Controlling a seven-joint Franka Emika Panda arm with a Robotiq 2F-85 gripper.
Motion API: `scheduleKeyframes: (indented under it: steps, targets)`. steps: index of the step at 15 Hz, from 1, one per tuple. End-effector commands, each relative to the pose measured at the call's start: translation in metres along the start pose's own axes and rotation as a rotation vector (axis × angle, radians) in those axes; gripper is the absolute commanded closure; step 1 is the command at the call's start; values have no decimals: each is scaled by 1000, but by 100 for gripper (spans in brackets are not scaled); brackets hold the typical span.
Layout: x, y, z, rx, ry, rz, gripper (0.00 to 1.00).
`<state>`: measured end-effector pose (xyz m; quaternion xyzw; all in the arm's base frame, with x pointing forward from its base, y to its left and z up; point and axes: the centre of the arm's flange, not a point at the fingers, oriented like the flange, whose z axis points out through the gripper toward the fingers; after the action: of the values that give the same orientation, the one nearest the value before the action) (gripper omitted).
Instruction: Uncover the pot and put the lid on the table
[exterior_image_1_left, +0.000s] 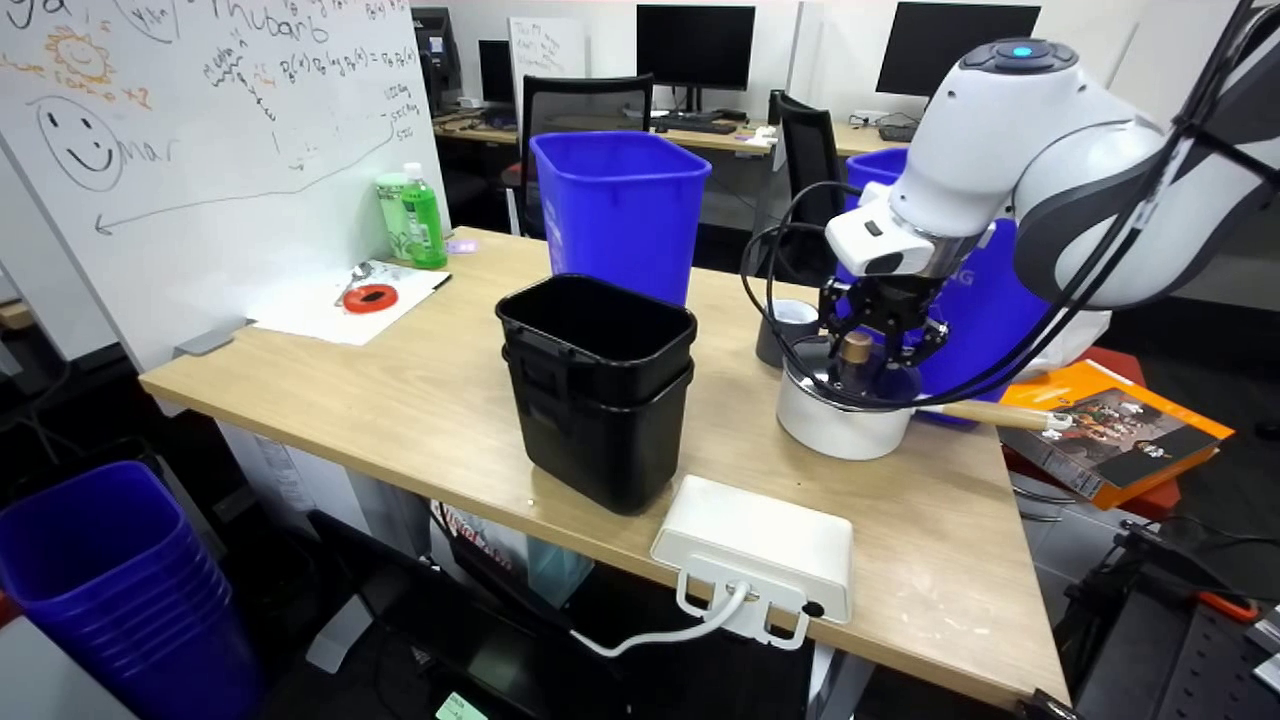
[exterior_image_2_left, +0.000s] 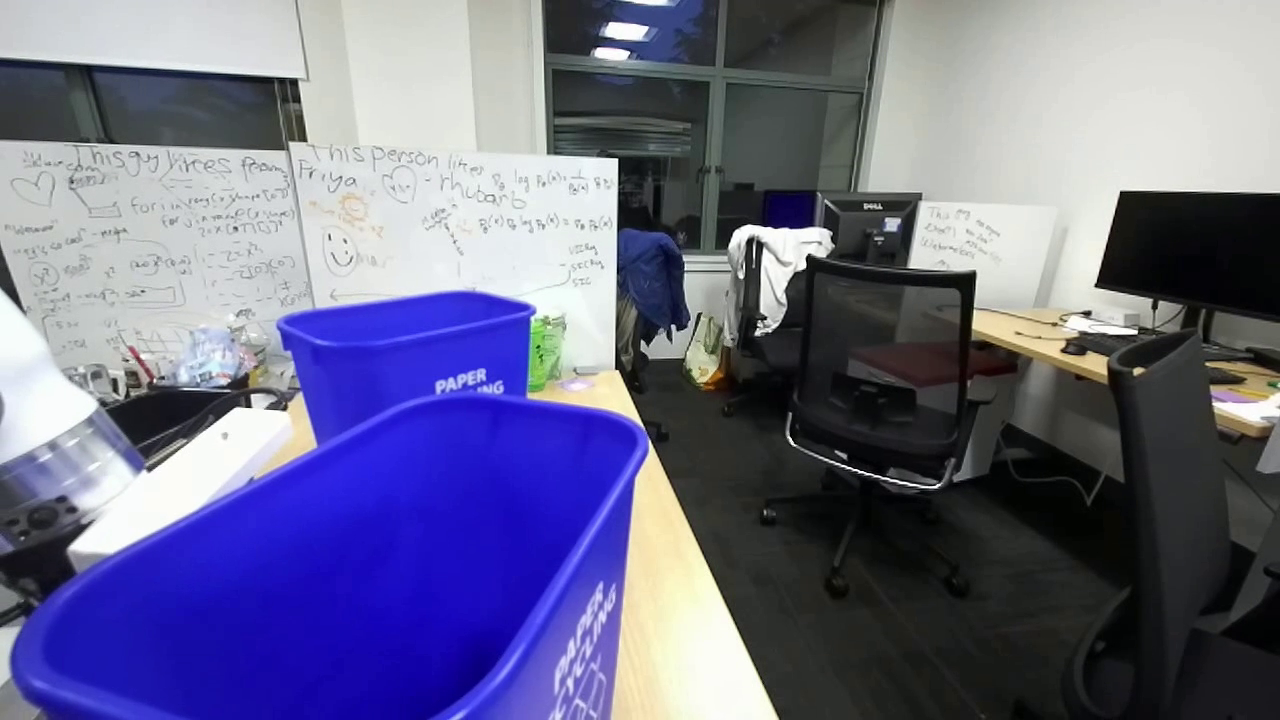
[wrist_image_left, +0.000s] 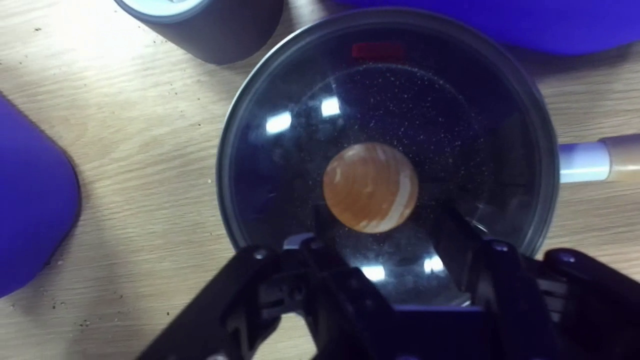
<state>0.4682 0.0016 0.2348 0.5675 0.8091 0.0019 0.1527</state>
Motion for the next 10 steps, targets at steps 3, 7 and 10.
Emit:
scheduleKeyframes:
  steps: [3,7,10]
  targets:
    - [-11,1,8,-17,-20,-22,71]
    - [-18,-3,9,-13,-20,-8,39]
    - [-13,1,10,-16,-14,-7,17]
